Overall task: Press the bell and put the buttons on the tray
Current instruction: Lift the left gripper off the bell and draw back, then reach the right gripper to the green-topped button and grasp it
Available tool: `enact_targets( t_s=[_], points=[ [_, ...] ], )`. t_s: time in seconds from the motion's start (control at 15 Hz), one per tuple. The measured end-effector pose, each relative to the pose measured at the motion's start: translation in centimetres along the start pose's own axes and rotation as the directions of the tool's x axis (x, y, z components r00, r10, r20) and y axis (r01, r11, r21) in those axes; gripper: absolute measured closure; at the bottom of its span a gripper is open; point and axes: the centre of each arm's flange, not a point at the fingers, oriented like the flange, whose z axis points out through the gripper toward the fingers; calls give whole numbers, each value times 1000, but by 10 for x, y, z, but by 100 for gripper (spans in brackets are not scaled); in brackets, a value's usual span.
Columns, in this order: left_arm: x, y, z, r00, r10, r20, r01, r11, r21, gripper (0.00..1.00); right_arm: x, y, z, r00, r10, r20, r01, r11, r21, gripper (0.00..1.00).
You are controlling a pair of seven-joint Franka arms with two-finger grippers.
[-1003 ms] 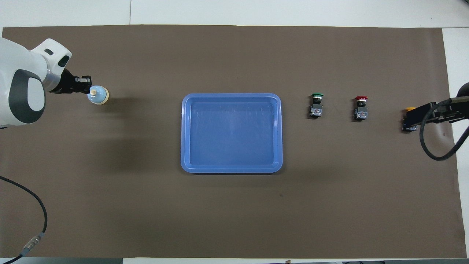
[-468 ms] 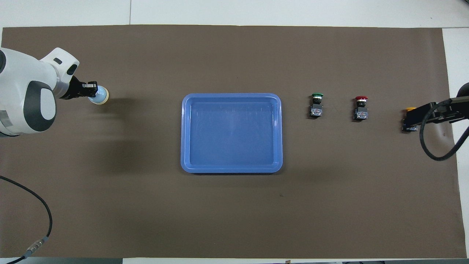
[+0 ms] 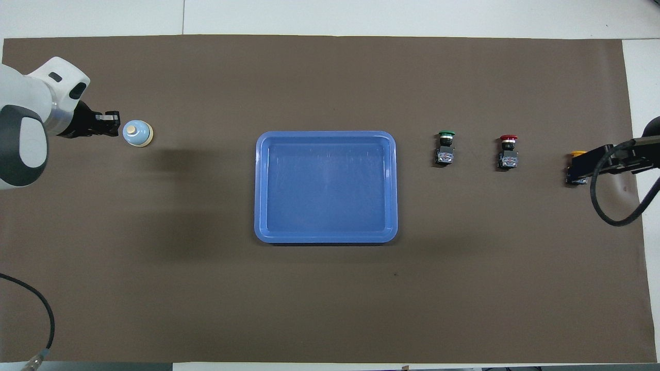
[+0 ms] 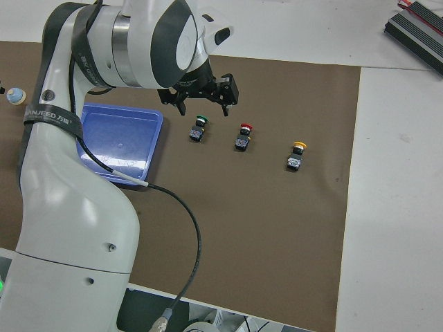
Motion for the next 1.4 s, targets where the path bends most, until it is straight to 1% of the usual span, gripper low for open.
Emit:
enact_targets(
  t_s=[0.13, 0.2, 0.33, 0.4, 0.6, 0.74, 0.8, 0.94, 1.07, 1.2, 1.4],
  points=[
    [-10, 3, -46, 1000, 5, -25, -5, 1000, 2, 96, -1, -1, 1, 1000, -1, 9, 1, 1000, 1, 0],
    [-16, 5, -66, 999, 8, -35, -8, 1000, 3, 90, -1, -2, 1, 1000, -3, 9, 3, 1000, 1, 0],
    [-28, 8, -98, 999, 14, -38, -14, 1000, 6, 70, -1, -4, 1, 1000, -6, 9, 6, 1000, 0, 0],
    [-35, 10, -112, 999, 17, -37, -16, 1000, 8, 57, -1, -4, 1, 1000, -7, 9, 7, 1000, 0, 0],
    [-61, 19, -147, 999, 33, 7, -33, 999, 15, 26, -2, -3, 0, 1000, -5, 9, 5, 1000, 0, 0],
    [-76, 36, -163, 998, 64, 25, -64, 998, 17, 5, -2, -3, 0, 1000, -6, 9, 6, 1000, 0, 0],
    [-82, 46, -168, 996, 81, 32, -82, 997, 16, 0, -2, -4, 0, 1000, -6, 9, 6, 1000, 0, 0],
    [-88, 61, -174, 993, 108, 49, -109, 994, 15, 0, 1, -5, 3, 1000, -10, -11, 10, 1000, -2, 0],
    [-93, 66, -179, 989, 117, 89, -118, 993, 15, 0, 7, -7, 15, 999, -6, -54, 6, 1000, -6, 0],
    [-93, 66, -184, 988, 114, 102, -115, 993, 6, 0, 11, -21, 41, 998, 17, -66, -17, 1000, -7, 0],
    [-88, 65, -177, 987, 112, 119, -113, 994, 5, 0, 24, -50, 92, 995, 76, -70, -76, 997, -5, 0]
  ],
)
